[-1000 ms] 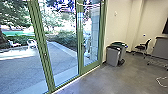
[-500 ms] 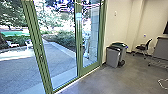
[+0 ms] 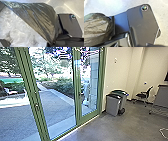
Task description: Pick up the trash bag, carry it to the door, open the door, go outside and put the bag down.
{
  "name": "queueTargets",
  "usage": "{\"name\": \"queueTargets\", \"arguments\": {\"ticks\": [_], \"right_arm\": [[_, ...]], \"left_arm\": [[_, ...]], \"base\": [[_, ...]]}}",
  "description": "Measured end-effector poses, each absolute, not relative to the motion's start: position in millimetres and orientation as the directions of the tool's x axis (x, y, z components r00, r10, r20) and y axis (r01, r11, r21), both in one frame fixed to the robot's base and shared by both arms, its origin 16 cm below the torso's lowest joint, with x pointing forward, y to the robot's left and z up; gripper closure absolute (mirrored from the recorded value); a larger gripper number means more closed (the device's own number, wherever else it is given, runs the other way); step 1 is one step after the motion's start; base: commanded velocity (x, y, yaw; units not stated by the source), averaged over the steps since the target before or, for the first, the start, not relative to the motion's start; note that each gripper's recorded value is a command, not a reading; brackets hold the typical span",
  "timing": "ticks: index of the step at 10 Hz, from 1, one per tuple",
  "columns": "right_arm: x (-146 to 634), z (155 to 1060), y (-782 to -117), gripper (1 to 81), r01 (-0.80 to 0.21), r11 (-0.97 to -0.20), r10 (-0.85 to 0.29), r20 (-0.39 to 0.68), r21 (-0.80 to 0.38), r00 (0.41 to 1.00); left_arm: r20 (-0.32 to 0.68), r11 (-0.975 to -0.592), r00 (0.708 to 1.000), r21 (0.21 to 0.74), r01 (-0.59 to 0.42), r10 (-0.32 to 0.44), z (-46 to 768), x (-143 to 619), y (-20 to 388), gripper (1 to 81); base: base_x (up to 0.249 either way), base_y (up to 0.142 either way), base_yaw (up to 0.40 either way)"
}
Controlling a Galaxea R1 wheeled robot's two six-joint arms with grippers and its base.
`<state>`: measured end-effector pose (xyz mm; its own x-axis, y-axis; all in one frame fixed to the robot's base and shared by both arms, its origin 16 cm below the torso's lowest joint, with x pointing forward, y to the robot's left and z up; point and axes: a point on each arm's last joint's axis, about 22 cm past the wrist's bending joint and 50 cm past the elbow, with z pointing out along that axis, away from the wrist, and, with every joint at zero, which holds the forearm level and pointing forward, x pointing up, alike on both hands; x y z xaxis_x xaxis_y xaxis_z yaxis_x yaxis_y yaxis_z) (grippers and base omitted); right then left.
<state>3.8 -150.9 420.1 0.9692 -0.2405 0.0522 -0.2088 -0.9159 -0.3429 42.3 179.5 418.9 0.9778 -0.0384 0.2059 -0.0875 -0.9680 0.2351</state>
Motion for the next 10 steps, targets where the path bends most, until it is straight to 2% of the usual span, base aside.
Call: {"name": "queueTargets", "arguments": {"ticks": [7, 10], "right_arm": [[3.7, 420.1, -151.1, 1.0, -0.209, -0.916, -0.240, 0.052, -0.343, 0.969], [3.9, 419.9, -152.6, 1.0, -0.209, -0.917, -0.240, 0.052, -0.341, 0.969]], "left_arm": [[0.205, -0.968, 0.978, 0.235, -0.087, -0.038, 418.9, 41.9, 179.5, 81.1], [0.204, -0.967, 0.978, 0.238, -0.087, -0.038, 419.0, 41.6, 177.5, 81.1]], "base": [[0.160, -0.067, 0.000], [0.159, 0.000, 0.000]]}}
